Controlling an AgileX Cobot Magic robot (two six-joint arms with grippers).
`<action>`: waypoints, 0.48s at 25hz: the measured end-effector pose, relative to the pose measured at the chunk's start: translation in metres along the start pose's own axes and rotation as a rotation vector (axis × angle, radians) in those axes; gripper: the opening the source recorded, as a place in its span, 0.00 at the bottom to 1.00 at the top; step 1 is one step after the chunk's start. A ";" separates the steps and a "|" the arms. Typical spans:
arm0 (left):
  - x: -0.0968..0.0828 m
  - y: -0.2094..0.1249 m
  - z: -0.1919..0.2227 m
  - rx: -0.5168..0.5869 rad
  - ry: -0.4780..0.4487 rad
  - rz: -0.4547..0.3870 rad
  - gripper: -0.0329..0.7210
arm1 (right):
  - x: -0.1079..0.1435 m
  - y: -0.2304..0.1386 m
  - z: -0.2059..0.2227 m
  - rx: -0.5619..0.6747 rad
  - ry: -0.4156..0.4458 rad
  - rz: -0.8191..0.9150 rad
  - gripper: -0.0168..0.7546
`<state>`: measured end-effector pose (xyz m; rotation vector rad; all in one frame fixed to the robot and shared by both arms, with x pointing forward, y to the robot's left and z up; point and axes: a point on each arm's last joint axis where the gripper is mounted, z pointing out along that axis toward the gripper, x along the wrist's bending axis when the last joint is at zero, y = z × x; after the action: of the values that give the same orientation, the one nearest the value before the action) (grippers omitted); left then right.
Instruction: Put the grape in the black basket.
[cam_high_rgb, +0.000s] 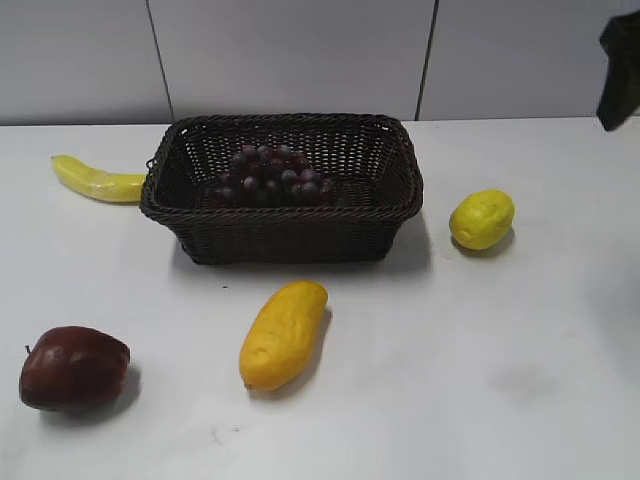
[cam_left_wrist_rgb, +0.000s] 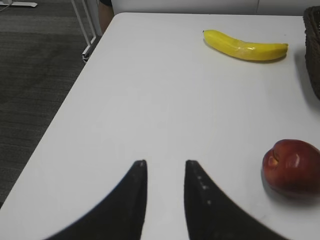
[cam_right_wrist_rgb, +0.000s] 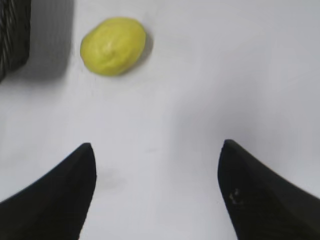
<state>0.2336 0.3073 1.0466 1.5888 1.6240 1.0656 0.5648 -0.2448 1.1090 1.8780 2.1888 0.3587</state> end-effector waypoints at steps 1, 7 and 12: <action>0.000 0.000 0.000 0.000 0.000 0.000 0.35 | 0.000 -0.014 -0.004 0.010 0.000 0.000 0.76; 0.000 0.000 0.000 0.000 0.000 0.000 0.35 | -0.001 -0.082 -0.011 0.011 0.001 -0.002 0.76; 0.000 0.000 0.000 0.000 0.000 0.000 0.35 | -0.002 -0.134 0.002 0.011 0.001 -0.003 0.76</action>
<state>0.2336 0.3073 1.0466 1.5888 1.6240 1.0656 0.4413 -0.2659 1.0627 1.8812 2.1987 0.3479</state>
